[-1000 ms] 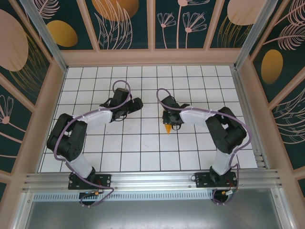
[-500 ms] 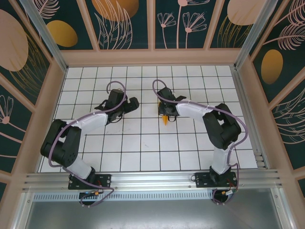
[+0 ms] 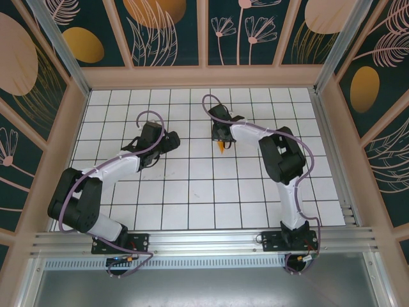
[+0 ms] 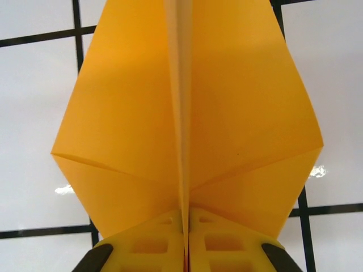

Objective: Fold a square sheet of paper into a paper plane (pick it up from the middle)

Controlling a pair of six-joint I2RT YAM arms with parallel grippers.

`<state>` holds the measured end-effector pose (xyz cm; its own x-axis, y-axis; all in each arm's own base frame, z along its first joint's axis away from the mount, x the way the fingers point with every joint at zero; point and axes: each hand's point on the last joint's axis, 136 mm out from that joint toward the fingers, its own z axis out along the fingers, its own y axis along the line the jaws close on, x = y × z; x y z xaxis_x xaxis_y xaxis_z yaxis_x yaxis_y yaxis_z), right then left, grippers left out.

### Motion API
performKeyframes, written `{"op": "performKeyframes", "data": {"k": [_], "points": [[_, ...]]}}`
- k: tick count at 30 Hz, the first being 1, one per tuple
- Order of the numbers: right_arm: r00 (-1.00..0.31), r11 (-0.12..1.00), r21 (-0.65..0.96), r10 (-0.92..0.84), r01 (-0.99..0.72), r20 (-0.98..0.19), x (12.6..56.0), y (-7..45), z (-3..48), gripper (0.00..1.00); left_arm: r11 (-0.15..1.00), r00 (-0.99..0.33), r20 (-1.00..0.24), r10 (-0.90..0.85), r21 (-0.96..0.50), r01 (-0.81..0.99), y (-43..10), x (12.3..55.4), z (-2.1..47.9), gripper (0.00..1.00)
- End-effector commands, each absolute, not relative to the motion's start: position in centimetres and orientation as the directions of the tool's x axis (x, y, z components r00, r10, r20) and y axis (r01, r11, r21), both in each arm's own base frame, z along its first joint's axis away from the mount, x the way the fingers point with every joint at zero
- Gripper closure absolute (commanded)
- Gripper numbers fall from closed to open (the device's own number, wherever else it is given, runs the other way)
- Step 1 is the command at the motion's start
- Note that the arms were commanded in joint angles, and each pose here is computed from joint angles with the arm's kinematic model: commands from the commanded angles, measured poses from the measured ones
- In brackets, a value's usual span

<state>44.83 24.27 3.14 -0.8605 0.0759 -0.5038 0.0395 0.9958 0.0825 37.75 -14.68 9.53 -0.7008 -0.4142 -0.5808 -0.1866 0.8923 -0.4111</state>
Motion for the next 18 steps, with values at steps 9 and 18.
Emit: {"op": "performKeyframes", "data": {"k": [9,18], "points": [[-0.876,0.998,0.064,0.055,0.027,-0.479,45.2,24.6,2.8,0.86,0.904,-0.693,-0.599,-0.401,-0.382,-0.194,-13.8,37.5,9.7,0.01],[-0.794,0.991,0.123,0.110,0.045,-0.598,45.6,23.9,12.2,0.59,0.916,-0.586,-0.707,-0.396,-0.348,-0.199,-12.3,39.0,14.5,0.01]]}}
